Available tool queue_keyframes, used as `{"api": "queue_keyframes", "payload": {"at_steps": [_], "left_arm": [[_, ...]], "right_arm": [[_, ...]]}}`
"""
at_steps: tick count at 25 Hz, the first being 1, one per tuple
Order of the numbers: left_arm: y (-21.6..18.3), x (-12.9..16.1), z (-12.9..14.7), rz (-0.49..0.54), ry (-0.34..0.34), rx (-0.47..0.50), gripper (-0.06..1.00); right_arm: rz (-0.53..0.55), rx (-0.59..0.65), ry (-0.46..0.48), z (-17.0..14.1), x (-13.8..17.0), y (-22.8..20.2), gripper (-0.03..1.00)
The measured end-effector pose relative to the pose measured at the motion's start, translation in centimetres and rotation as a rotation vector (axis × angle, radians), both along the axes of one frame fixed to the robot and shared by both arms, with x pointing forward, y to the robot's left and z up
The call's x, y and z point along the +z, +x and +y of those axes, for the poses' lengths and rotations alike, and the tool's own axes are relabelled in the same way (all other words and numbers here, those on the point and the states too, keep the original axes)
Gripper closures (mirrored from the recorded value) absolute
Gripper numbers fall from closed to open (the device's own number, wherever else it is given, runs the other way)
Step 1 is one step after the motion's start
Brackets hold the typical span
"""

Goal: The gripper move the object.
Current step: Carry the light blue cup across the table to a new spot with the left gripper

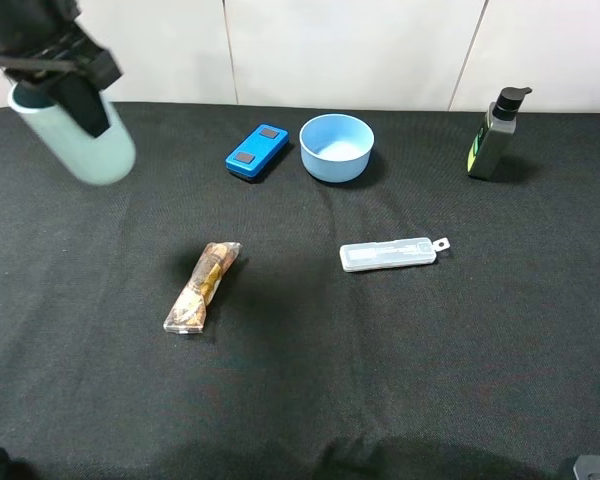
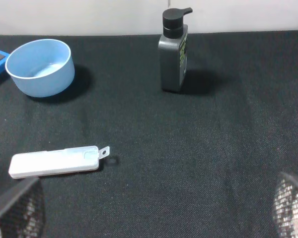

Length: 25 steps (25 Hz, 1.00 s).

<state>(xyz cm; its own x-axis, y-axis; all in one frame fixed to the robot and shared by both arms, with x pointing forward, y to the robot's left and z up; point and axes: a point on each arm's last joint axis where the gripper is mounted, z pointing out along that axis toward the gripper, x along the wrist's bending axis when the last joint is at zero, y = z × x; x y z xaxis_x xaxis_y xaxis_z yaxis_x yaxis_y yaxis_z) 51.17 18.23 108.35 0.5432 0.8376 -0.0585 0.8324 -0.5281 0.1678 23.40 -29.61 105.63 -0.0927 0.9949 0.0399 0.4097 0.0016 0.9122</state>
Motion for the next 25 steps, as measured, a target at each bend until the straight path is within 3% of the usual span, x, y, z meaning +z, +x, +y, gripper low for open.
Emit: {"api": "queue_keyframes", "payload": {"at_steps": [8, 25], "left_arm": [[-0.1, 2.2, -3.6, -0.061, -0.045, -0.032, 0.92], [4.1, -0.8, -17.9, -0.078, -0.078, -0.253, 0.92]], "right_arm": [[0.000, 0.000, 0.000, 0.0, 0.0, 0.0, 0.27], [0.000, 0.000, 0.000, 0.0, 0.0, 0.0, 0.27]]}}
